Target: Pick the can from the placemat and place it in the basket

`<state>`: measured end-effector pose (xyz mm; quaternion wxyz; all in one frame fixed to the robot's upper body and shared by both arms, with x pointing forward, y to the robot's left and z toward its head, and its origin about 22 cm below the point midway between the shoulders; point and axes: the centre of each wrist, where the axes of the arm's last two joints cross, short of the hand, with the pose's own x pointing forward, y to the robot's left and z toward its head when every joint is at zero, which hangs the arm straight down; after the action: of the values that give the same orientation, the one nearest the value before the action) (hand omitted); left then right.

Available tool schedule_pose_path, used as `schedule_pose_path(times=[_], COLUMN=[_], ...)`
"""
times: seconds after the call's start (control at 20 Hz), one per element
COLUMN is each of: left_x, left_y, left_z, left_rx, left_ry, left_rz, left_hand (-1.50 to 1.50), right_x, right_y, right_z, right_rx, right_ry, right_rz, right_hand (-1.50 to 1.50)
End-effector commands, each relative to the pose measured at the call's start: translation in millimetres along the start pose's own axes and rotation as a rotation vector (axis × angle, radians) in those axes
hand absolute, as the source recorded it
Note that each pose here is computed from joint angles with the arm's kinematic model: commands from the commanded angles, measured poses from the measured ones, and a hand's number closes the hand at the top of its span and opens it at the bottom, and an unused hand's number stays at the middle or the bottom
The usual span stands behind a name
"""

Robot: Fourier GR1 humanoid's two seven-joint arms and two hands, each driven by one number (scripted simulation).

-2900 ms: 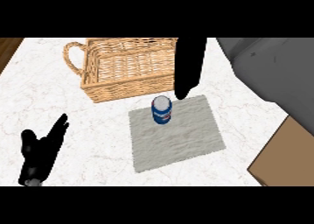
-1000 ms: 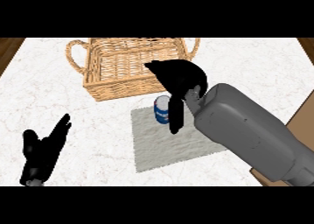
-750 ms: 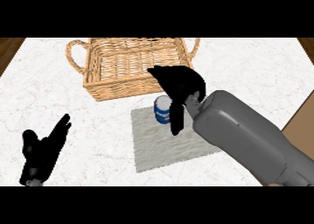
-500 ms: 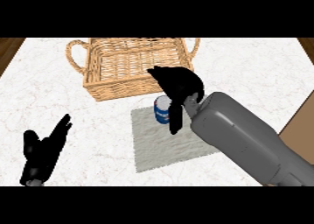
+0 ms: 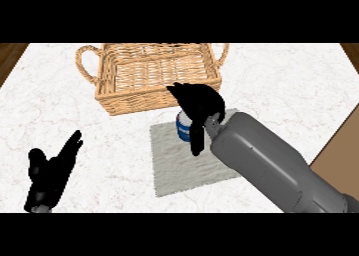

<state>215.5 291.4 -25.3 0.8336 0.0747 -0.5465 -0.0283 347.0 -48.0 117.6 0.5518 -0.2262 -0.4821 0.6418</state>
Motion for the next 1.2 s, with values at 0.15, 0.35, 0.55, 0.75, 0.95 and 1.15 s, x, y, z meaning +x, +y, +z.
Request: schedule_pose_path(times=[0.15,0.35,0.55,0.75,0.95,1.15], left_x=[-16,-35,-25,-21,-37,-33], left_y=[0,-8,4,-13,-18,-13], left_z=[3,14,0,-1,-3,4], left_rx=[-0.009,-0.002,-0.004,-0.003,-0.006,-0.011], left_ry=[0.143,0.141,0.142,0.142,0.15,0.132], left_rz=[0.005,-0.001,-0.002,0.006,0.01,0.015], left_hand=[0.0,0.0,0.0,0.0,0.0,0.0], right_x=[-13,-13,-16,-14,10,-12], right_y=[20,31,37,29,51,33], right_z=[-10,-12,-21,-34,-30,-25], right_rx=[0.08,0.08,0.076,0.064,0.081,0.051], right_ry=[0.062,0.072,0.043,0.052,0.045,-0.006], right_rz=[0.051,0.043,0.04,0.042,0.033,0.133], right_hand=[-1.5,-1.5,-1.5,-1.5,-1.5,1.5])
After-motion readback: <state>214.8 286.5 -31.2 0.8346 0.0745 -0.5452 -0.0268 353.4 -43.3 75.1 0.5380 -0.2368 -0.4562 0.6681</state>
